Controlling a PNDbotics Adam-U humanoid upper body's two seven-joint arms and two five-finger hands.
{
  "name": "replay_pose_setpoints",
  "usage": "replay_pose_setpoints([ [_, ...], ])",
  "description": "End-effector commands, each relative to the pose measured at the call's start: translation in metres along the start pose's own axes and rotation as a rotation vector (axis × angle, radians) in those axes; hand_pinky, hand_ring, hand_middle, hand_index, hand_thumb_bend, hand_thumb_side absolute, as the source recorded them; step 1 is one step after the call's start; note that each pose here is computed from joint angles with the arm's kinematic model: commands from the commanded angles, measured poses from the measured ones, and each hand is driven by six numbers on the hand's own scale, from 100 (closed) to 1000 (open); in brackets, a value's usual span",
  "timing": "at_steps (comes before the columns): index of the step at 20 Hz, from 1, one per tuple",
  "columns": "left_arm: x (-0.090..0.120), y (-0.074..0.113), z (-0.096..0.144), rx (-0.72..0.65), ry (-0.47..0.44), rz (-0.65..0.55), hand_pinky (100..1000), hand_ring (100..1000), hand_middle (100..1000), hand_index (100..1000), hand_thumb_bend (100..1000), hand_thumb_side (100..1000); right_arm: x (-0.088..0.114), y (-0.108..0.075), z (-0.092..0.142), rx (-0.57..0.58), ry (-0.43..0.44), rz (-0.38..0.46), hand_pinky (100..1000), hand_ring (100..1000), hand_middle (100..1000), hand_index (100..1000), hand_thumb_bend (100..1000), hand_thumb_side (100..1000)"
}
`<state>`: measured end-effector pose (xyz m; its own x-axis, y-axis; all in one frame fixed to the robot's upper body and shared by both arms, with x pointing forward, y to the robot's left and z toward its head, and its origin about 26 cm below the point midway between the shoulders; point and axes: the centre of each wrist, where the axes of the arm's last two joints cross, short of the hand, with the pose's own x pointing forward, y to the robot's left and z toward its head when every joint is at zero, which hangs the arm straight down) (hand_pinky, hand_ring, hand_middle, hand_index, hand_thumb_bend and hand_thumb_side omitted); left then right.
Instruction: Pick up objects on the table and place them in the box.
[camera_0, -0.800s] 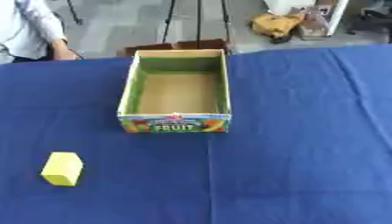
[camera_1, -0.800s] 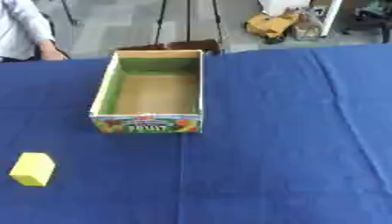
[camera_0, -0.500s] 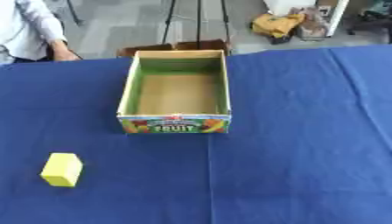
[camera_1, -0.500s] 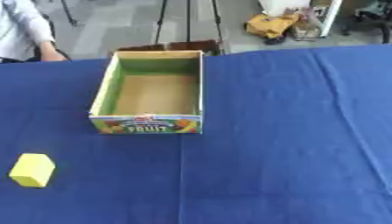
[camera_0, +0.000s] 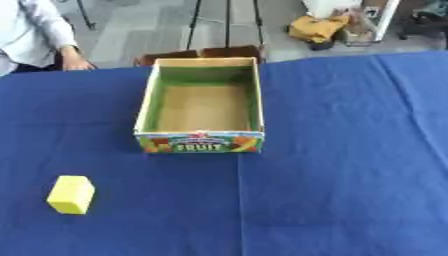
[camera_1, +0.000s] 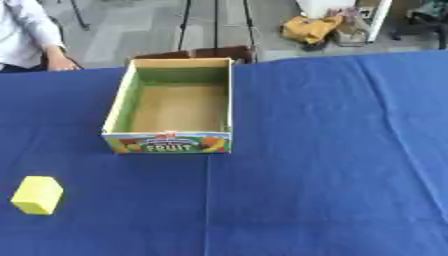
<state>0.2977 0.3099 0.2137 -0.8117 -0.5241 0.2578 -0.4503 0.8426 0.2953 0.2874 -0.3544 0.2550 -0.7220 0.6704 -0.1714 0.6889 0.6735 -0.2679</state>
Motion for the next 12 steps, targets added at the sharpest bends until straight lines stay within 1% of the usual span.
replay_pose_setpoints([
  [1,0.003,0.025,-0.015,-0.112,-0.067,-0.137,684,869,834,976,130,1000,0.001,-0.007,-0.01,0.007,-0.037,0.009,673,761,705,816,150,1000],
  [4,0.003,0.034,-0.018,-0.21,-0.07,-0.2,686,871,837,982,118,1000,0.001,-0.006,-0.01,0.005,-0.038,0.006,672,760,706,816,145,1000],
  [10,0.004,0.051,-0.026,-0.349,-0.024,-0.288,693,876,845,994,116,1000,0.001,-0.005,-0.011,0.002,-0.04,0.001,671,759,708,815,143,1000],
  [12,0.005,0.057,-0.031,-0.412,-0.021,-0.336,704,883,854,1000,124,1000,0.001,-0.005,-0.011,0.004,-0.042,0.001,671,759,709,815,147,1000],
])
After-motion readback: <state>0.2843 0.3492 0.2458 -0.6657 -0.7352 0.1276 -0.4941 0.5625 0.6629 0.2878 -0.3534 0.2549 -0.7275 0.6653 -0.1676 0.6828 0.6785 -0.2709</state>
